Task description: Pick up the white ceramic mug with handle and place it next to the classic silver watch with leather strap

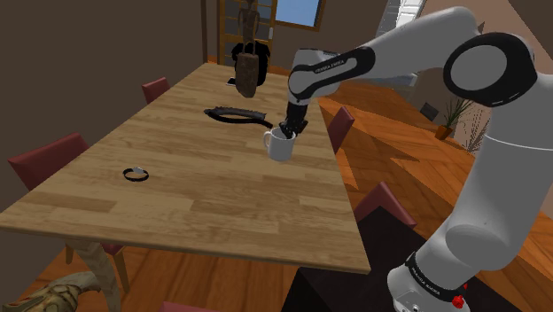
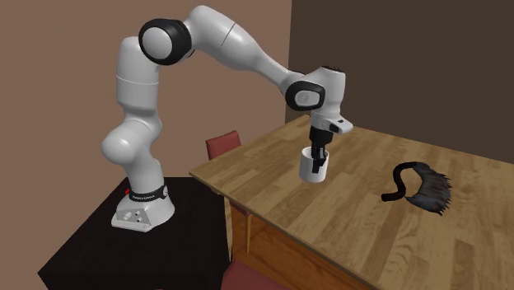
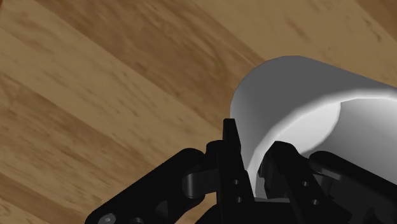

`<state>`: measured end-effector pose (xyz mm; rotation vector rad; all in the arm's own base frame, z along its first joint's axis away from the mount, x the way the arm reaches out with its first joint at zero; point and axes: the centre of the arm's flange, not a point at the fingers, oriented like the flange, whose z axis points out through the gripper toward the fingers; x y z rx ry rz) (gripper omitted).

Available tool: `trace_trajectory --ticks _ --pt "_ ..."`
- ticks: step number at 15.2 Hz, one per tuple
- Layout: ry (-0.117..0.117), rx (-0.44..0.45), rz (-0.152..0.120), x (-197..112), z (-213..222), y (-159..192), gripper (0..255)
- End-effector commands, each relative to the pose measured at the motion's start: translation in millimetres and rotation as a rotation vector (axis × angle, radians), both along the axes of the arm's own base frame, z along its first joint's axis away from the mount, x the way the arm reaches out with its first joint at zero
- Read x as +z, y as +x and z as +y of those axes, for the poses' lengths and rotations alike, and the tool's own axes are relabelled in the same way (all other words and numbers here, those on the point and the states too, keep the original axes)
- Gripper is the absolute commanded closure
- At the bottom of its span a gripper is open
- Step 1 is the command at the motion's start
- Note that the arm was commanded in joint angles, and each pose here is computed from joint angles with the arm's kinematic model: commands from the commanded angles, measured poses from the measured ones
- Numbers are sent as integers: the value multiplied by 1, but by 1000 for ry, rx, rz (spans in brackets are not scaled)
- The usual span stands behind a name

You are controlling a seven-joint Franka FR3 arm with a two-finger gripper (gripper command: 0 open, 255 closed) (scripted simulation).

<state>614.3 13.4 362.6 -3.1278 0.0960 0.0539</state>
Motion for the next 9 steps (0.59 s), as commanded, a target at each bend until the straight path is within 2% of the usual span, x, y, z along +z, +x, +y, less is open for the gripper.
trace_trajectory --ticks 1,9 --pt "0 0 0 12 -1 -1 255" --pt "0 0 0 54 -1 -1 255"
